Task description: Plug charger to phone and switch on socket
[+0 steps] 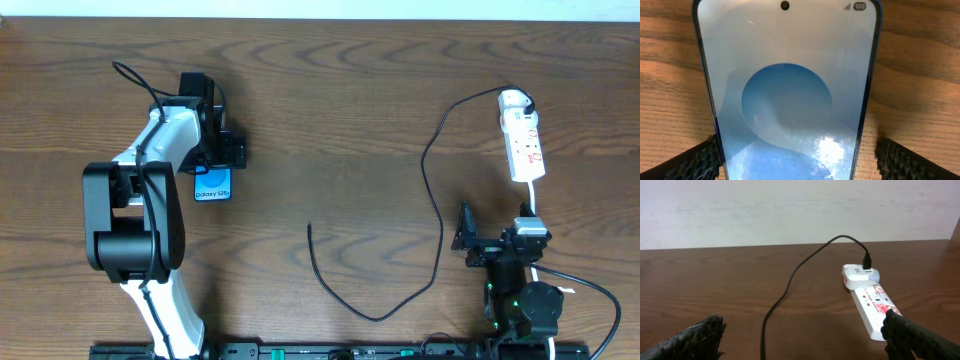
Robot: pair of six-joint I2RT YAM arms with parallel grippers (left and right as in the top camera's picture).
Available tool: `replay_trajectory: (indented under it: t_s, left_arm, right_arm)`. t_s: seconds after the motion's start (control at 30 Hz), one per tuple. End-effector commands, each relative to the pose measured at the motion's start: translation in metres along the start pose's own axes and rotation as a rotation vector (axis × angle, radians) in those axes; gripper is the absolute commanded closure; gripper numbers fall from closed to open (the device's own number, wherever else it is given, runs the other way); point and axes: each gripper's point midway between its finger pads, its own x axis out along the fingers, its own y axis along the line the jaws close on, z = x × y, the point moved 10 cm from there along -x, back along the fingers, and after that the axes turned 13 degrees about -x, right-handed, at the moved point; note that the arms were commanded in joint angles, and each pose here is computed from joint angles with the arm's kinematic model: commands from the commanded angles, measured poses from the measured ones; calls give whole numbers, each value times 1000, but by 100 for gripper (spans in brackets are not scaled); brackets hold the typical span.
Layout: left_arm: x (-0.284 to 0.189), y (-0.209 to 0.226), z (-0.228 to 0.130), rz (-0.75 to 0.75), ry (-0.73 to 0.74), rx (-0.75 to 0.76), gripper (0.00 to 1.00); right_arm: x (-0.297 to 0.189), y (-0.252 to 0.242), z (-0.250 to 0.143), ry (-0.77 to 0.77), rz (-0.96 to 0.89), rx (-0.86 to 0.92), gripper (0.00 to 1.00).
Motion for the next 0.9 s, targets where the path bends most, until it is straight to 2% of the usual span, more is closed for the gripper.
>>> replay_trajectory:
  t_s: [0.0, 0.87]
  left_arm:
    - [14, 2, -11, -15, 62, 1, 2]
    - [14, 1, -11, -27, 64, 4, 2]
  right_arm:
    - [-1, 1, 0, -7, 8, -9, 1]
    - [-1, 1, 0, -7, 8, -9, 1]
